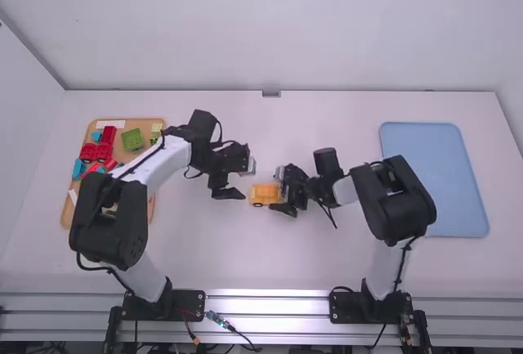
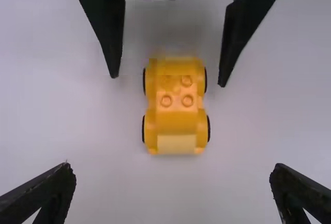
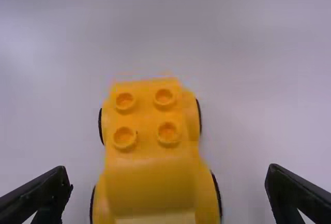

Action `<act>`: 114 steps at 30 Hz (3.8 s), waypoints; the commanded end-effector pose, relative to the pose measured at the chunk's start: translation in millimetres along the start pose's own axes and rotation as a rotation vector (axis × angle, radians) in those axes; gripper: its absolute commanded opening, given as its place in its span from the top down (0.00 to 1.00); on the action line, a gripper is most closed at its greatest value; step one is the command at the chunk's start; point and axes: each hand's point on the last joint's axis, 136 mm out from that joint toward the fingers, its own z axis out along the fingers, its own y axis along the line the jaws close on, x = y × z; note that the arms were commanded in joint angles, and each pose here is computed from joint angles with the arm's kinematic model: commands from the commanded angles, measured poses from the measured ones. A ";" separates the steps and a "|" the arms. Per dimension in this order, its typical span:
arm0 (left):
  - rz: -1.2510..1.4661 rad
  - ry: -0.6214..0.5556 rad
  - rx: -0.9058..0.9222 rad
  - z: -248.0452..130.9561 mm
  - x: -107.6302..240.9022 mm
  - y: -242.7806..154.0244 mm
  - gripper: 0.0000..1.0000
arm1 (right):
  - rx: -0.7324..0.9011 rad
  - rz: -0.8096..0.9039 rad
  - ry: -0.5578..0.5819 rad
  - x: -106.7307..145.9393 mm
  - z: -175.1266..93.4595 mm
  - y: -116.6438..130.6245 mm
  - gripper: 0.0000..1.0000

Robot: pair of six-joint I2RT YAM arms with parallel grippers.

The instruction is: Assemble lego blocks to make yellow taxi

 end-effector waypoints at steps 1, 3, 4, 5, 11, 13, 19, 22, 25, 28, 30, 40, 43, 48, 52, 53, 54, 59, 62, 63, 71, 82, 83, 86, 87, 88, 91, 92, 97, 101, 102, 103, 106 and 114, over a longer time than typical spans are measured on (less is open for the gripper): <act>0.002 -0.012 -0.050 -16.1 1.5 13.1 0.01 | -0.056 0.003 -0.014 -1.7 14.5 6.8 0.01; -0.012 -0.057 -0.061 -23.2 0.7 16.9 0.01 | -0.068 0.001 -0.008 0.1 20.6 8.2 0.01; -0.031 -0.092 -0.072 -29.4 1.4 20.1 0.01 | -0.063 0.000 0.003 1.6 22.5 7.4 0.00; -0.031 -0.092 -0.072 -29.4 1.4 20.1 0.01 | -0.063 0.000 0.003 1.6 22.5 7.4 0.00; -0.112 -0.204 -0.116 -54.1 12.6 29.2 0.01 | -0.052 -0.009 0.025 3.3 25.7 7.1 0.47; -0.127 -0.221 -0.122 -57.3 15.9 29.2 0.01 | -0.040 -0.008 0.039 6.1 25.5 5.2 0.51; -0.121 -0.221 -0.121 -47.7 20.1 25.5 0.01 | 0.080 0.075 0.140 16.9 11.5 -17.2 0.63; -0.135 -0.228 -0.137 -39.8 22.0 27.4 0.01 | 0.166 0.105 0.239 21.1 -10.2 -29.1 0.64; -0.158 -0.241 -0.175 -31.6 24.2 34.2 0.01 | 0.318 0.129 0.383 27.5 -48.1 -48.9 0.64; -0.177 -0.259 -0.219 -27.5 27.6 41.4 0.01 | 0.487 0.155 0.518 34.6 -91.7 -67.9 0.68; -0.190 -0.272 -0.250 -26.2 30.6 46.2 0.01 | 0.611 0.197 0.577 37.7 -121.5 -81.0 0.69; -0.200 -0.353 -0.383 -22.6 30.9 62.9 0.01 | 1.045 0.488 0.554 75.0 -272.9 -122.5 0.79; -0.192 -0.355 -0.398 -24.1 33.3 63.9 0.01 | 1.083 0.563 0.487 90.9 -304.4 -122.5 0.79; -0.186 -0.357 -0.398 -23.6 31.4 64.2 0.01 | 1.123 0.612 0.337 103.1 -345.7 -123.0 0.73; -0.194 -0.360 -0.395 -23.7 31.4 63.9 0.01 | 1.208 0.721 0.265 138.8 -372.0 -126.8 0.73; -0.206 -0.364 -0.391 -22.9 29.9 63.8 0.01 | 1.215 0.745 0.263 148.2 -373.9 -126.3 0.73; -0.220 -0.368 -0.393 -23.3 29.5 64.9 0.01 | 1.215 0.774 0.261 158.4 -373.9 -125.7 0.75; -0.245 -0.381 -0.397 -24.9 27.4 67.4 0.01 | 1.176 0.847 0.280 187.6 -366.6 -127.6 0.73; -0.247 -0.381 -0.396 -24.8 27.6 67.2 0.01 | 1.170 0.883 0.310 190.6 -368.7 -124.8 0.46; -0.261 -0.380 -0.396 -24.9 28.6 67.6 0.01 | 1.170 0.890 0.317 189.8 -370.4 -124.4 0.35; -0.610 -0.283 -0.543 -30.9 63.8 93.1 0.01 | 1.139 0.967 0.344 151.5 -381.6 -121.9 0.01; -1.117 -0.052 -0.841 -42.6 106.9 111.8 0.01 | 1.237 1.107 0.461 69.9 -381.2 -106.2 0.01; -1.180 0.012 -0.873 -44.0 108.5 108.3 0.01 | 1.199 1.093 0.471 60.5 -368.7 -103.6 0.01; -1.263 0.113 -0.904 -48.6 103.3 100.6 0.01 | 1.120 1.068 0.509 47.2 -342.0 -97.2 0.01; -1.284 0.130 -0.901 -49.5 99.6 98.4 0.01 | 1.095 1.060 0.521 43.6 -333.4 -95.5 0.01; -1.311 0.147 -0.897 -51.6 94.6 96.4 0.01 | 1.061 1.048 0.535 38.9 -321.9 -93.0 0.01; -1.345 0.185 -0.867 -57.0 85.1 91.2 0.01 | 0.984 1.014 0.572 28.2 -294.9 -85.5 0.01; -1.351 0.205 -0.848 -59.7 82.9 88.2 0.01 | 0.959 0.999 0.581 24.4 -285.6 -83.4 0.01; -1.370 0.208 -0.790 -63.5 73.3 84.1 0.01 | 0.879 0.905 0.617 10.0 -256.7 -77.6 0.01; -1.354 0.165 -0.788 -73.3 76.9 84.4 0.05 | 0.946 0.930 0.588 12.6 -268.0 -77.2 0.05; -1.347 0.148 -0.787 -77.2 78.3 84.4 0.07 | 0.961 0.935 0.571 11.5 -268.7 -76.6 0.06; -1.344 0.141 -0.787 -78.8 78.9 84.4 0.07 | 0.966 0.937 0.563 11.0 -268.9 -76.4 0.07; -1.320 0.117 -0.829 -94.6 88.5 84.9 0.12 | 1.006 0.951 0.511 7.8 -270.8 -74.4 0.11; -1.240 0.068 -0.943 -132.7 109.1 81.1 0.23 | 1.105 0.987 0.358 -0.4 -276.0 -68.3 0.24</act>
